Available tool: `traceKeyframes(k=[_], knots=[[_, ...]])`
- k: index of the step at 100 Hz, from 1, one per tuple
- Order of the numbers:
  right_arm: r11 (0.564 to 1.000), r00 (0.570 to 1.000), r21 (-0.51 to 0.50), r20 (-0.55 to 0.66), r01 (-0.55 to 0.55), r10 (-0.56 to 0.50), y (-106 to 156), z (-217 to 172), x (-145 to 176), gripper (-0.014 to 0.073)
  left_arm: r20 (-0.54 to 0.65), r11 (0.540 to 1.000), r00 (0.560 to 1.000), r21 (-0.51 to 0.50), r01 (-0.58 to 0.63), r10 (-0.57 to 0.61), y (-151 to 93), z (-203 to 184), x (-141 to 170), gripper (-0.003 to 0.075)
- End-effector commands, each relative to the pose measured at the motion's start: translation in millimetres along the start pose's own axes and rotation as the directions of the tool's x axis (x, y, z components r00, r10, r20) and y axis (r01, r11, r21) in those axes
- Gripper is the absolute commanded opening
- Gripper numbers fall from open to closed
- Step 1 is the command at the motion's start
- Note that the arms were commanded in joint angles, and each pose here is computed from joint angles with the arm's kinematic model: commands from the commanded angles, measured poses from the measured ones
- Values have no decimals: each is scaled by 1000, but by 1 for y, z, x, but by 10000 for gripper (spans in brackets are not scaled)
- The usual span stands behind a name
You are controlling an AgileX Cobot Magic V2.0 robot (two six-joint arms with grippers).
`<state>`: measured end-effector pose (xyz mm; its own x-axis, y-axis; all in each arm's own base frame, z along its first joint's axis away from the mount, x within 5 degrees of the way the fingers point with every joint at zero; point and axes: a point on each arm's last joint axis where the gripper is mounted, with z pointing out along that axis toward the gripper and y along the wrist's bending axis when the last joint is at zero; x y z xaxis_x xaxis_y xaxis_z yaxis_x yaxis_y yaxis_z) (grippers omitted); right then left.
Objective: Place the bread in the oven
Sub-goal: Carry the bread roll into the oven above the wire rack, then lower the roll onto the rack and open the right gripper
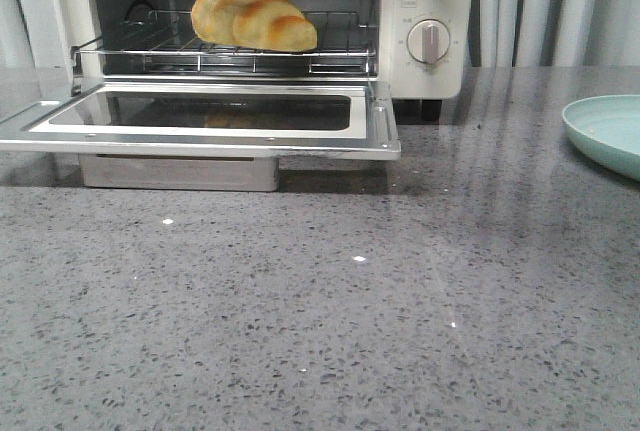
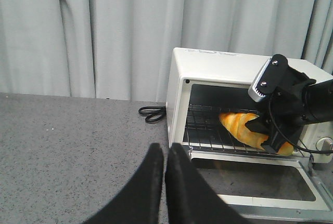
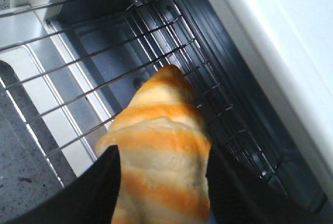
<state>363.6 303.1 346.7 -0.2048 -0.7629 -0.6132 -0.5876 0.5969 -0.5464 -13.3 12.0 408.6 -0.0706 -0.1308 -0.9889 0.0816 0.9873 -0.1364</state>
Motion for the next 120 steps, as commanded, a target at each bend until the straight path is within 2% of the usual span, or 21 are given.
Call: traceKeyframes(k=[1, 18, 39, 49, 61, 76, 89, 106, 120], knots=[[997, 991, 80, 130, -7, -4, -28, -35, -18, 342, 75, 1000, 997, 18, 3, -4, -3, 0, -12, -21], [997, 992, 77, 128, -6, -4, -26, -43, -20, 342, 91, 1000, 996, 20, 2, -4, -2, -5, -12, -21], [998, 991, 63, 136, -1, -7, -20, -67, -27, 342, 214, 1000, 977, 20, -12, 7, 4, -40, -6, -22], [999, 991, 52, 134, 3, -10, -15, -80, -32, 342, 267, 1000, 964, 18, -12, 6, 6, -56, 1, -22], [999, 993, 35, 120, 9, -13, -7, -98, -37, 342, 278, 1000, 961, 13, -20, 15, 8, -58, 15, -22], [1000, 998, 9, 59, 14, -14, 1, -123, -39, 339, 221, 999, 975, 31, -8, 1, 6, -39, 31, -22], [1000, 999, -16, -34, 20, -21, 8, -140, -34, 339, 265, 999, 964, 31, -15, 6, 3, -21, 40, -22], [999, 995, -47, -99, 17, -22, 13, -159, -28, 333, 325, 998, 946, 53, -24, 6, 2, 6, 59, -22], [993, 996, -110, -76, -51, 42, 12, -172, -28, 213, 292, 998, 956, 68, -14, -6, 3, 28, 85, -22]])
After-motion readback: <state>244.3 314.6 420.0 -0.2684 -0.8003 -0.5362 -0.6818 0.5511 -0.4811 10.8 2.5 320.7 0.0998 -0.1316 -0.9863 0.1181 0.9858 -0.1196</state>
